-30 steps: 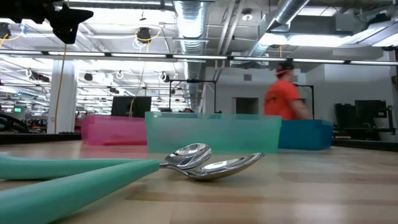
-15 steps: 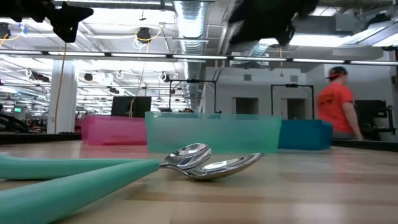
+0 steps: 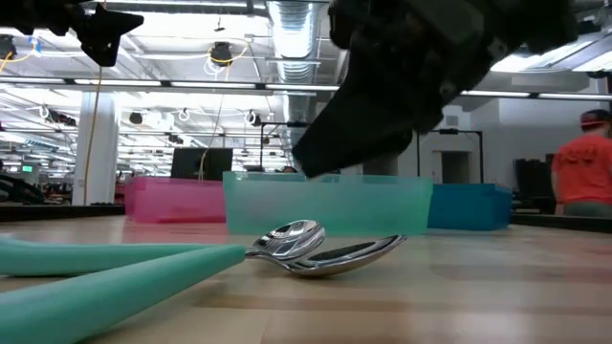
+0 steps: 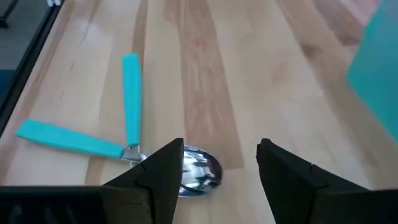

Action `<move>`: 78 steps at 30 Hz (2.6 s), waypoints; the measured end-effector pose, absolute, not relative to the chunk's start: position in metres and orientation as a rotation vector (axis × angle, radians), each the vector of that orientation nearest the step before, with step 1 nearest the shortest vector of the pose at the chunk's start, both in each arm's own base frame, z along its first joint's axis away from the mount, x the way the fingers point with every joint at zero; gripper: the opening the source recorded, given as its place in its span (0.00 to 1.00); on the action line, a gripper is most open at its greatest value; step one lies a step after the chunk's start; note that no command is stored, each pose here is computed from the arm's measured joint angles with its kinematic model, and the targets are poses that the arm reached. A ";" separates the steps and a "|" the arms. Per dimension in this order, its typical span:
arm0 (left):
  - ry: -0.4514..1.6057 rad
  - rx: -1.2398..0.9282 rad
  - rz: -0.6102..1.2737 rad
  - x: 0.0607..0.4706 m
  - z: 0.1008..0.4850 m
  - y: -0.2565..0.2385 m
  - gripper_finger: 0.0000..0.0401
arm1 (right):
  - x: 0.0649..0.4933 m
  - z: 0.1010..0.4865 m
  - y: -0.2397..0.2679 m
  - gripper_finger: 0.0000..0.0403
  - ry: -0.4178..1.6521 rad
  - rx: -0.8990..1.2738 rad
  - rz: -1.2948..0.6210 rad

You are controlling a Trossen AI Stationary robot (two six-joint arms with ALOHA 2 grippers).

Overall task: Sort silverware by color (type)
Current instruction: Put the top blue spoon into the green bin

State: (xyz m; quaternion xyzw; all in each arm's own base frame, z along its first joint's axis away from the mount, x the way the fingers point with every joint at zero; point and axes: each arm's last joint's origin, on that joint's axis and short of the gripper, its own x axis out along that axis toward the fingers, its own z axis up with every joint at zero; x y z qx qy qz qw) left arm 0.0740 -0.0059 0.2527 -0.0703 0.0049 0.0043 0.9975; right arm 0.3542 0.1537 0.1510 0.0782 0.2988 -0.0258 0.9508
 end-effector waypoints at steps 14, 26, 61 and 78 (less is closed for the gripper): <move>0.011 -0.141 0.009 0.074 0.253 -0.006 0.53 | 0.364 0.103 0.160 0.56 0.688 0.252 -0.031; 0.010 -0.141 0.011 0.074 0.253 -0.006 0.53 | 0.363 0.101 0.157 0.25 0.715 0.257 -0.031; 0.039 -0.138 0.014 0.074 0.250 -0.006 0.53 | 0.369 0.152 0.143 0.05 0.508 0.112 -0.057; 0.039 -0.141 0.014 0.074 0.250 -0.006 0.53 | 0.353 0.207 0.128 0.06 0.294 -0.138 -0.582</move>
